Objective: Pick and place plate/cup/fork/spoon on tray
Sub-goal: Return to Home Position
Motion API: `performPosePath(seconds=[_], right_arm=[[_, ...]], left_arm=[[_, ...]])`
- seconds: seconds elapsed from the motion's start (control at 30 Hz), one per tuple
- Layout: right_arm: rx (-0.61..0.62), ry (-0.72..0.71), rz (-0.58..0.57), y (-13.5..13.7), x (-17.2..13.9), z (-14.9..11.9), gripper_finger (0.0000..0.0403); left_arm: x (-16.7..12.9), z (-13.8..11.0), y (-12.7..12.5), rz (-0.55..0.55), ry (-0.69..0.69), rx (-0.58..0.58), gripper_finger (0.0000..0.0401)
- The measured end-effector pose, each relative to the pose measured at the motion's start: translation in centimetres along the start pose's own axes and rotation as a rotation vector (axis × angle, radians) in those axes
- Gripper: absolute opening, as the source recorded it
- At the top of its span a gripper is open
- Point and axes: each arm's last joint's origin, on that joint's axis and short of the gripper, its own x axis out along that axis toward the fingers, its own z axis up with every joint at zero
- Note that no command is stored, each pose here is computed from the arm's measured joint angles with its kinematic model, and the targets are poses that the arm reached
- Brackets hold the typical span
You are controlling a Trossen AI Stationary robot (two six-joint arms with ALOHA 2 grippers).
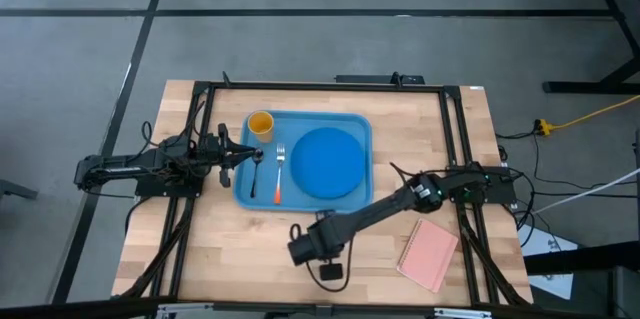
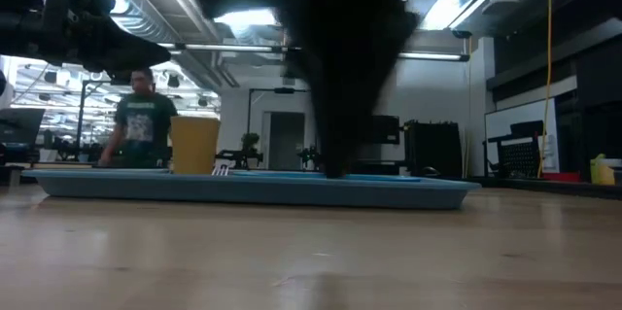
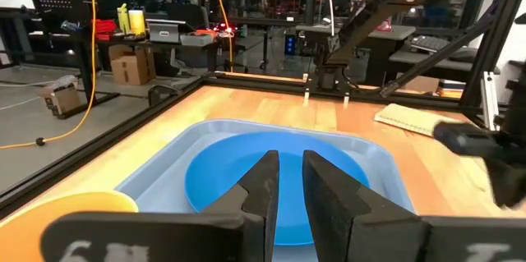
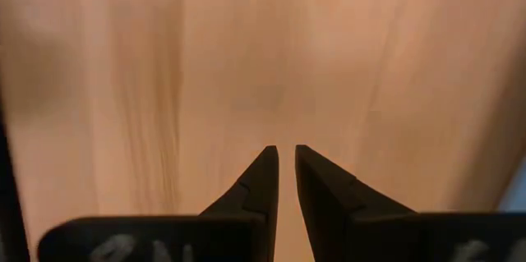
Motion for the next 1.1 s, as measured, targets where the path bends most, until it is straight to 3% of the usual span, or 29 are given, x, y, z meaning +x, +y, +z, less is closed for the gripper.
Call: performPosePath(seconds=[0.17, 0.4, 0.5, 0.63, 0.77, 0.93, 1.0, 1.1], right_arm=[[0.113, 0.109, -0.077, 0.7, -0.1, -1.5, 0.0051], [0.023, 0.069, -0.129, 1.7, -1.4, -2.0, 0.0051], [-0.015, 0.045, -0.196, 1.1, -4.1, -2.7, 0.0051], [-0.158, -0.043, -0.313, -0.3, -8.3, -3.3, 0.0051], [-0.272, -0.115, -0.359, -2.2, -12.5, -4.1, 0.0051], [-0.451, -0.152, -0.385, -5.6, -17.0, -5.3, 0.0051], [-0.464, -0.174, -0.398, -7.4, -19.0, -6.1, 0.0051], [-0.381, -0.236, -0.403, -10.0, -21.9, -7.4, 0.0051]], left_arm=[[0.0, 0.0, 0.0, 0.000, 0.000, 0.000, 0.0051], [0.0, 0.0, 0.0, 0.000, 0.000, 0.000, 0.0051], [0.0, 0.0, 0.0, 0.000, 0.000, 0.000, 0.0051], [0.0, 0.0, 0.0, 0.000, 0.000, 0.000, 0.0051], [0.0, 0.0, 0.0, -0.006, 0.001, -0.040, 0.0051], [0.0, 0.0, -0.4, -0.140, 0.014, -0.037, 0.0051], [-0.1, 0.0, -0.5, -0.186, 0.011, -0.036, 0.0051], [-0.1, 0.1, -0.6, -0.214, 0.004, -0.043, 0.0051]])
